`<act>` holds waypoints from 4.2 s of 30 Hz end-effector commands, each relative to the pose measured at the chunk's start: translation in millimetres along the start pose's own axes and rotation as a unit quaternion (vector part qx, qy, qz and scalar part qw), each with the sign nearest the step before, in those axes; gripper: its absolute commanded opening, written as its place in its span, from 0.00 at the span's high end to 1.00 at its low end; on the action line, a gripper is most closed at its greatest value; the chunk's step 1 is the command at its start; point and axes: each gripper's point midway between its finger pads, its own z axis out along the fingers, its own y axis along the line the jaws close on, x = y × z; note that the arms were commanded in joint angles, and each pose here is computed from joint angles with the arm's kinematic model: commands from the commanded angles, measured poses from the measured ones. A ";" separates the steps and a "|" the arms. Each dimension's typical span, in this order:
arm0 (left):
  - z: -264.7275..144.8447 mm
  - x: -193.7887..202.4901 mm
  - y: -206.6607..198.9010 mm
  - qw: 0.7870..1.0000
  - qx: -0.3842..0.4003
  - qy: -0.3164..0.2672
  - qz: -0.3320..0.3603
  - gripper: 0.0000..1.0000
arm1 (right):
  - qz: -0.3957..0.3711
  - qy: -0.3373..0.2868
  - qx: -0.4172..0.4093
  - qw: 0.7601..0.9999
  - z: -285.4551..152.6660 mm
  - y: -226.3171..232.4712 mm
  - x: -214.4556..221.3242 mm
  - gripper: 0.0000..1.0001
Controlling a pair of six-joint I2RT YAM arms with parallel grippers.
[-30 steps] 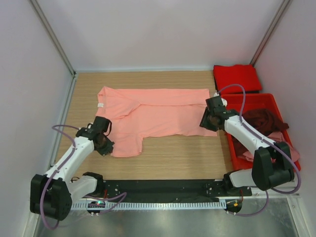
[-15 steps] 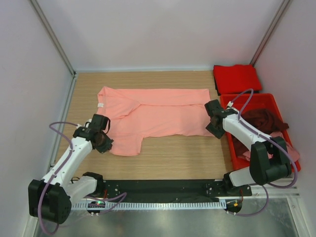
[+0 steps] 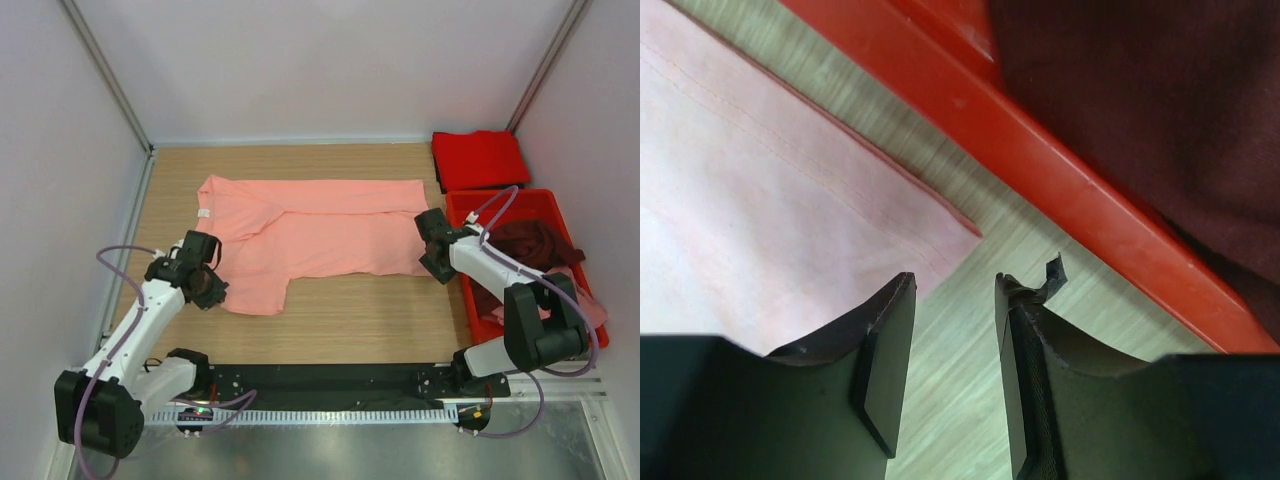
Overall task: Fold and stack the t-shirts
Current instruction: Fold the tshirt
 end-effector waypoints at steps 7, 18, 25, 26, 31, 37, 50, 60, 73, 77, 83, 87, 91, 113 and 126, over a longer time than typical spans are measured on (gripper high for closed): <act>-17.4 -15.7 -7.3 0.999 0.020 -0.032 -0.007 1.00 | 0.025 -0.032 0.015 0.999 17.1 -2.1 -5.0 0.56; -26.2 -24.6 -7.9 0.999 0.012 -0.044 0.002 1.00 | 0.014 -0.041 0.026 0.999 30.2 -5.3 -1.7 0.79; -35.5 -36.0 -5.6 0.998 0.004 -0.068 0.006 1.00 | -0.006 -0.066 0.035 0.997 17.0 -17.8 -14.4 0.99; -37.2 -38.9 -0.9 0.997 -0.006 -0.076 0.010 1.00 | -0.007 -0.072 0.031 0.997 13.8 -18.0 -17.9 0.99; -44.6 -47.5 0.2 0.995 -0.012 -0.093 0.015 1.00 | -0.015 -0.077 0.023 0.997 9.2 -17.6 -21.6 0.99; -43.6 -54.0 -3.2 0.995 -0.017 -0.101 0.020 1.00 | -0.056 -0.071 -0.020 0.996 5.1 3.9 -25.4 0.99; -41.3 -109.8 -44.9 0.991 -0.014 -0.126 0.046 1.00 | -0.153 -0.109 -0.132 0.973 -20.8 69.3 -60.7 0.99; -20.9 -168.9 -78.4 0.993 -0.010 -0.115 0.025 1.00 | -0.178 -0.108 -0.133 0.969 -8.0 105.0 -89.6 0.99; 41.6 -200.5 -129.8 0.996 0.002 -0.041 0.079 1.00 | -0.191 -0.078 -0.109 0.972 21.9 124.7 -101.6 0.99; 60.9 -202.7 -135.4 0.996 -0.008 -0.025 0.086 1.00 | -0.197 -0.068 -0.087 0.974 33.2 124.5 -101.3 0.99; 75.5 -215.9 -144.7 0.995 -0.022 -0.022 0.097 1.00 | -0.192 -0.057 -0.066 0.977 47.0 121.1 -103.9 0.99; 79.7 -220.8 -151.2 0.995 -0.021 -0.015 0.101 1.00 | -0.191 -0.055 -0.062 0.978 51.1 121.3 -103.1 0.99; 81.0 -224.9 -152.0 0.995 -0.027 -0.019 0.099 1.00 | -0.190 -0.055 -0.054 0.979 54.4 117.8 -104.4 0.99; 97.5 -237.7 -147.0 0.994 -0.062 -0.027 0.089 1.00 | -0.179 -0.077 -0.063 0.979 55.9 135.3 -122.7 0.99; 108.4 -242.6 -147.4 0.993 -0.071 -0.036 0.088 1.00 | -0.169 -0.081 -0.056 0.981 62.8 142.2 -127.4 0.99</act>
